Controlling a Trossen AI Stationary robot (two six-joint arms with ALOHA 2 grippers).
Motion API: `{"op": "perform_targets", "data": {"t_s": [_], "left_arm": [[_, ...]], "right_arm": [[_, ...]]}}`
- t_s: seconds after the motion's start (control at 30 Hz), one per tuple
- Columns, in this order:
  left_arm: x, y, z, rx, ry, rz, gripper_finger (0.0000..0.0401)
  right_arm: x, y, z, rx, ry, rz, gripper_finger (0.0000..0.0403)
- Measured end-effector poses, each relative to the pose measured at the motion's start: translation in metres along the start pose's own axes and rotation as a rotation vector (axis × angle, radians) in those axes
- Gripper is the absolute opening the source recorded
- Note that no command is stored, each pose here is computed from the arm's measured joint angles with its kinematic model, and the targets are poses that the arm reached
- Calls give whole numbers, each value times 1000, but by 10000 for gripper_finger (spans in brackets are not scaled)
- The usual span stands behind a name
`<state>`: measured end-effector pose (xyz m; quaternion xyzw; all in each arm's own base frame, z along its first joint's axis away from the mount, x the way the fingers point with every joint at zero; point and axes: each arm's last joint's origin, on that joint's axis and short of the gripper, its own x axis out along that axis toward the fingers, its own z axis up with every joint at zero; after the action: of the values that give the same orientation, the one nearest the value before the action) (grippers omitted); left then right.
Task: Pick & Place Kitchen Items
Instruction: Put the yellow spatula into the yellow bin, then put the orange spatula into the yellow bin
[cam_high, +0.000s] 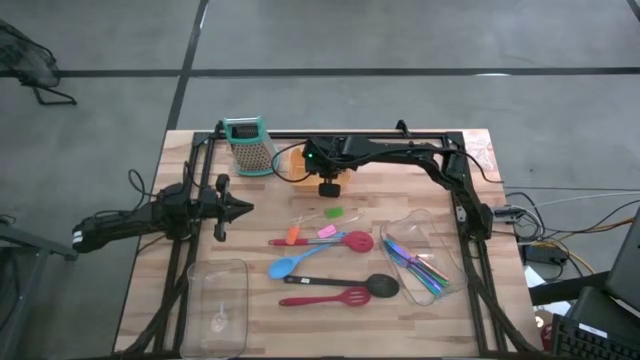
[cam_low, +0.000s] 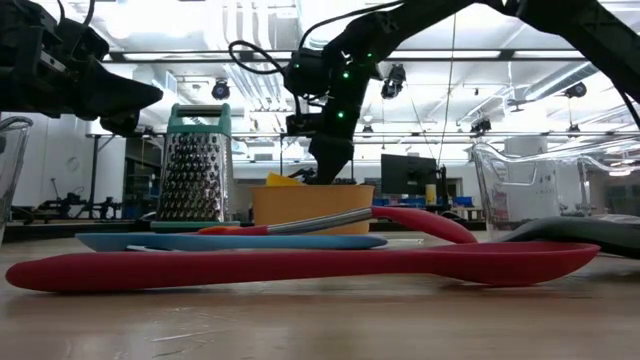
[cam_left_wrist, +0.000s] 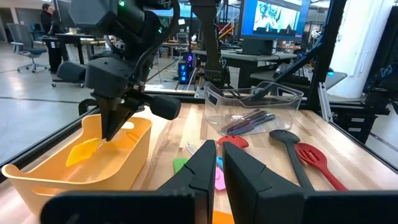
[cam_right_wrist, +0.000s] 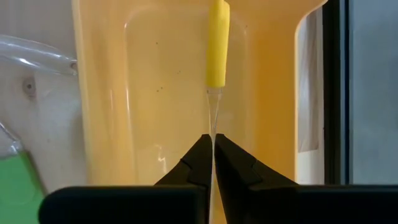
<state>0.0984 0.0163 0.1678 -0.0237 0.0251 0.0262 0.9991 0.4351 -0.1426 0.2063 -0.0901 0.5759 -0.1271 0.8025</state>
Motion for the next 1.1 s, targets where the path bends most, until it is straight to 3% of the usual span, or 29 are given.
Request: {"op": "perform_targets", "data": {"t_s": [0.43, 0.8, 0.93, 1.1], "left_arm": [[0, 0, 0, 0, 0, 0, 35], [0, 0, 0, 0, 0, 0, 35], [0, 0, 0, 0, 1, 0, 35], [0, 0, 0, 0, 0, 0, 35]], "right_arm": [[-19, 7, 15, -12, -61, -14, 108], [-44, 88, 43, -361, -244, 15, 161], [-47, 111, 46, -424, -292, 23, 175], [-43, 122, 48, -418, -347, 78, 191]]}}
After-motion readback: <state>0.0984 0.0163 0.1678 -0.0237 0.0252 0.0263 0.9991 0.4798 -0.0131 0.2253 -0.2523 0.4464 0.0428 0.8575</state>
